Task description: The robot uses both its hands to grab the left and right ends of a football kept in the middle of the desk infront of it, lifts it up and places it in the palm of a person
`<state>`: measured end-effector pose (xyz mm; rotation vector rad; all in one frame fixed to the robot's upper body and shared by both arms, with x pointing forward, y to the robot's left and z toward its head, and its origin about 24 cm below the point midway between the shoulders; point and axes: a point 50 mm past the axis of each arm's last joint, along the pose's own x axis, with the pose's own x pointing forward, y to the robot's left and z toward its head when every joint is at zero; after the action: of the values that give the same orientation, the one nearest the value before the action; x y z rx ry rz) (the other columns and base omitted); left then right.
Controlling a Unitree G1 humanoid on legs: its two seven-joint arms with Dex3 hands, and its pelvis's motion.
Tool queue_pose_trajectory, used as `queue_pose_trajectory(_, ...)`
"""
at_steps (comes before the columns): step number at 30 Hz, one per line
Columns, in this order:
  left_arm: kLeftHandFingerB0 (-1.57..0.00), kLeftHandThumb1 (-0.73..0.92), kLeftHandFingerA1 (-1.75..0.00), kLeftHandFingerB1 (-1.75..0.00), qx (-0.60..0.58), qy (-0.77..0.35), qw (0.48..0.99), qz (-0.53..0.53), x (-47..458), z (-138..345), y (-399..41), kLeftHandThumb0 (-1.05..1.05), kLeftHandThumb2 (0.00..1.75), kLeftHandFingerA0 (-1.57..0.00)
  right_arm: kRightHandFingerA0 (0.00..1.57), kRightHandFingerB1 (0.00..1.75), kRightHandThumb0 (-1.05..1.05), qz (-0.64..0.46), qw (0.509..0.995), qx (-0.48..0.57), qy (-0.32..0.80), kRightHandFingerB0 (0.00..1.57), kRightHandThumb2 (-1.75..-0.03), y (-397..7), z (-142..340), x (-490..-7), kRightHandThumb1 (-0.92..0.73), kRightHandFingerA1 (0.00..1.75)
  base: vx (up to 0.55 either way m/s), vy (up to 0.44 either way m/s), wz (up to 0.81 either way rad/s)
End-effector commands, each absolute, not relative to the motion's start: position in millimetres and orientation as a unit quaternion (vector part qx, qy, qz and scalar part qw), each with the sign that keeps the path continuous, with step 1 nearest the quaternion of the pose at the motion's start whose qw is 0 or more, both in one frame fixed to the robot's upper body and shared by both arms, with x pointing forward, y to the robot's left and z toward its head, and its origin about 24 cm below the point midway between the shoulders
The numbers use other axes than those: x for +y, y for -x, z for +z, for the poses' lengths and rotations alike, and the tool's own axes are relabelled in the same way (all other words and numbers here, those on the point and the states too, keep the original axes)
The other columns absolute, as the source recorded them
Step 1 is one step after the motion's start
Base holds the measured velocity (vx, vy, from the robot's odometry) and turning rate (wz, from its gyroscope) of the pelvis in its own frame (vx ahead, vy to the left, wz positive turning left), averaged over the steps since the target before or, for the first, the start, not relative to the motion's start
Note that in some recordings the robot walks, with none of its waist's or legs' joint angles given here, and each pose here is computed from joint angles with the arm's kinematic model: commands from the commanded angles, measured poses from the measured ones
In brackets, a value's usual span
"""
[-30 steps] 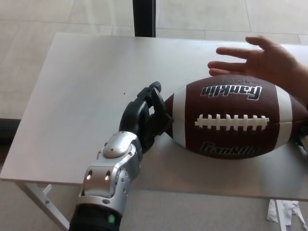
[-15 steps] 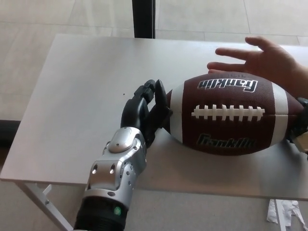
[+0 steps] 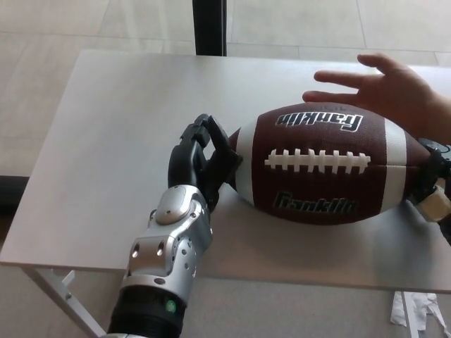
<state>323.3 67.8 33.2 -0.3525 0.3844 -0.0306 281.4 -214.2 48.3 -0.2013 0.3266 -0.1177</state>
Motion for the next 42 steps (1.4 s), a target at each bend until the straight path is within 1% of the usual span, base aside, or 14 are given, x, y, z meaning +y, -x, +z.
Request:
queue_pose_trajectory(1, 0.00, 0.75, -0.52, -0.09, 0.235, 0.225, 0.945, -0.021, 21, 39, -319, -0.95, 1.19, 0.00, 0.01, 0.24, -0.82, -0.015, 0.983, 0.121, 0.136, 0.08, -0.72, -286, 57, -202, -0.92, 0.26, 0.00, 0.000, 0.00)
queue_pose_trajectory(2, 0.00, 0.76, -0.52, -0.10, 0.233, 0.226, 0.946, -0.023, 20, 41, -319, -0.94, 1.19, 0.00, 0.00, 0.28, -0.75, -0.011, 0.985, 0.115, 0.129, 0.04, -1.12, -288, 58, -200, -0.73, 0.29, 0.00, 0.000, 0.00)
queue_pose_trajectory(5, 0.00, 0.81, -0.72, -0.21, 0.232, 0.225, 0.946, -0.025, 19, 42, -319, -0.99, 0.81, 0.00, 0.00, 0.22, -0.80, -0.007, 0.986, 0.112, 0.124, 0.05, -0.73, -288, 59, -198, -0.91, 0.23, 0.00, 0.000, 0.00)
queue_pose_trajectory(6, -0.09, 0.76, -0.64, -0.08, 0.229, 0.225, 0.947, -0.027, 19, 43, -320, -0.95, 1.19, 0.00, 0.00, 0.22, -0.84, -0.010, 0.986, 0.110, 0.122, 0.05, -1.16, -289, 59, -196, -0.79, 0.25, 0.00, 0.000, 0.00)
queue_pose_trajectory(9, -0.05, 0.77, -0.68, -0.07, 0.220, 0.227, 0.948, -0.025, 19, 48, -324, -0.99, 1.20, -0.03, 0.16, 0.23, -0.85, -0.019, 0.989, 0.095, 0.112, 0.09, -0.75, -290, 63, -194, -0.91, 0.74, 0.00, 0.000, 0.00)
queue_pose_trajectory(19, -0.03, 0.69, -0.67, -0.28, 0.182, 0.230, 0.956, -0.017, 31, 73, -343, -0.90, 1.10, -0.09, 0.07, 0.39, -0.91, -0.030, 0.993, 0.057, 0.101, 0.04, -1.15, -300, 79, -189, -0.79, 0.48, 0.00, 0.000, 0.00)
queue_pose_trajectory(21, -0.06, 0.69, -0.72, -0.33, 0.177, 0.232, 0.956, -0.017, 33, 79, -346, -0.91, 1.09, -0.18, 0.09, 0.28, -0.89, -0.038, 0.993, 0.053, 0.100, 0.15, -0.73, -301, 79, -189, -0.86, 0.37, 0.00, 0.000, 0.00)
queue_pose_trajectory(22, -0.12, 0.88, -0.73, -0.26, 0.174, 0.232, 0.957, -0.017, 35, 84, -349, -0.95, 0.67, -0.16, 0.06, 0.35, -0.84, -0.043, 0.993, 0.049, 0.095, 0.09, -1.09, -301, 80, -188, -0.74, 0.45, 0.00, 0.000, 0.00)
queue_pose_trajectory(28, -0.07, 0.69, -0.63, -0.36, 0.158, 0.238, 0.958, -0.025, 37, 97, -356, -0.93, 1.09, -0.19, 0.11, 0.26, -0.84, -0.048, 0.994, 0.041, 0.084, 0.14, -0.71, -303, 79, -187, -0.92, 0.32, 0.00, 0.000, 0.00)
queue_pose_trajectory(29, -0.14, 0.86, -0.66, -0.27, 0.157, 0.240, 0.958, -0.025, 38, 99, -357, -0.96, 0.67, -0.19, 0.11, 0.26, -0.85, -0.048, 0.994, 0.043, 0.085, 0.14, -0.71, -304, 79, -187, -0.92, 0.33, 0.00, 0.000, 0.00)
queue_pose_trajectory(30, -0.07, 0.71, -0.67, -0.37, 0.153, 0.239, 0.959, -0.022, 38, 103, -359, -1.00, 1.10, -0.23, 0.05, 0.41, -0.92, -0.049, 0.994, 0.042, 0.088, 0.10, -1.15, -305, 81, -187, -0.78, 0.45, 0.00, 0.000, 0.00)
queue_pose_trajectory(31, -0.14, 0.90, -0.64, -0.28, 0.139, 0.223, 0.965, -0.024, 39, 110, -362, -0.94, 0.68, -0.24, 0.05, 0.33, -0.80, -0.050, 0.994, 0.040, 0.091, 0.00, -1.14, -306, 85, -187, -0.72, 0.49, 0.00, 0.000, 0.00)
queue_pose_trajectory(37, -0.08, 0.70, -0.62, -0.39, 0.101, 0.222, 0.969, -0.035, 41, 138, -371, -0.92, 1.11, -0.19, 0.13, 0.30, -0.89, -0.049, 0.996, 0.024, 0.076, 0.00, -1.13, -311, 95, -185, -0.74, 0.55, 0.00, 0.000, 0.00)
queue_pose_trajectory(42, -0.19, 0.86, -0.66, -0.30, 0.088, 0.241, 0.966, -0.026, 42, 162, -379, -0.91, 0.67, -0.29, 0.18, 0.29, -0.88, -0.054, 0.994, 0.016, 0.096, 0.17, -0.72, -316, 103, -184, -0.92, 0.59, 0.00, 0.000, 0.00)
